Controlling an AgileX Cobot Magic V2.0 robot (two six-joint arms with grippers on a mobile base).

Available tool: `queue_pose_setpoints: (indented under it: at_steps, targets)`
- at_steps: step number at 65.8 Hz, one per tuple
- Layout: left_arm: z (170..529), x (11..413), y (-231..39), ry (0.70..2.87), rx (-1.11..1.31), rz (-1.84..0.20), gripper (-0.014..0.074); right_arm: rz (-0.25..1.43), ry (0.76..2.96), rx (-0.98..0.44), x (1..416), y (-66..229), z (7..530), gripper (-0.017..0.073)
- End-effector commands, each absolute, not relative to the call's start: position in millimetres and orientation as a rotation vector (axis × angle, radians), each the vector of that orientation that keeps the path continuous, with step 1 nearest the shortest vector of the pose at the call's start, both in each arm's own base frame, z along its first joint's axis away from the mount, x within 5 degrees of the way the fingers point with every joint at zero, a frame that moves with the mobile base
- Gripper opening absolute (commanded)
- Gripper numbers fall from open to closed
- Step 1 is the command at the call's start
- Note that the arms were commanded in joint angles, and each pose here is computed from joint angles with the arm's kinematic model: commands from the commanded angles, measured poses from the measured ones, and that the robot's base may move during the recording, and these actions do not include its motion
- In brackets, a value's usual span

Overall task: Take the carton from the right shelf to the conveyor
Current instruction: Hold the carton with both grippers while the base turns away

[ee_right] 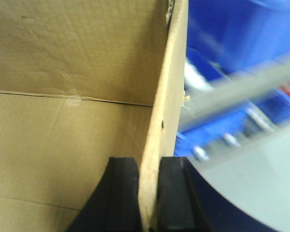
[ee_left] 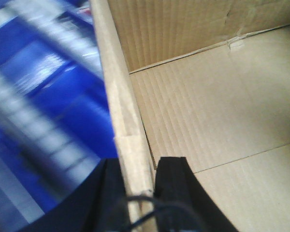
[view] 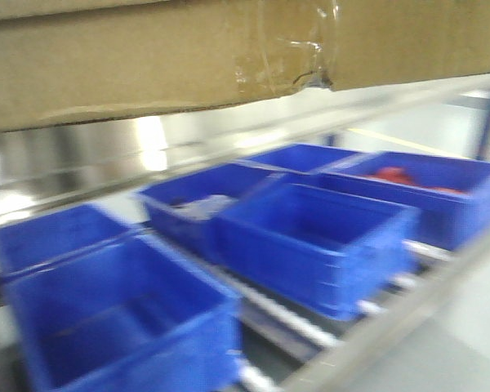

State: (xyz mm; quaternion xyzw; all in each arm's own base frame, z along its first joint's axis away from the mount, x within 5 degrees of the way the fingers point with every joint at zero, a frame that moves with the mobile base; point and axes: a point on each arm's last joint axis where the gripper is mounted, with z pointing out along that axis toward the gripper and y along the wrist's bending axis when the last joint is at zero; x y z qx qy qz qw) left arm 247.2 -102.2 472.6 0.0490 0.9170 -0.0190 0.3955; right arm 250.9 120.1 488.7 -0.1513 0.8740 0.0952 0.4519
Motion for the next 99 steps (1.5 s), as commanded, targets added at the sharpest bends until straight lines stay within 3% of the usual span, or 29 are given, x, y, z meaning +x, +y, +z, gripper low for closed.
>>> queue_pose_setpoints:
  at_steps: [1,99]
  targets:
    - [476.7,242.7,-108.1,2.301,0.156,-0.124,-0.0020,0.266,2.067,-0.377,248.0,120.7,500.0,-0.0057]
    - [477.4,243.8,-105.4,2.289,0.153,-0.083,-0.0020,0.266,2.067,-0.377,248.0,120.7,500.0,-0.0057]
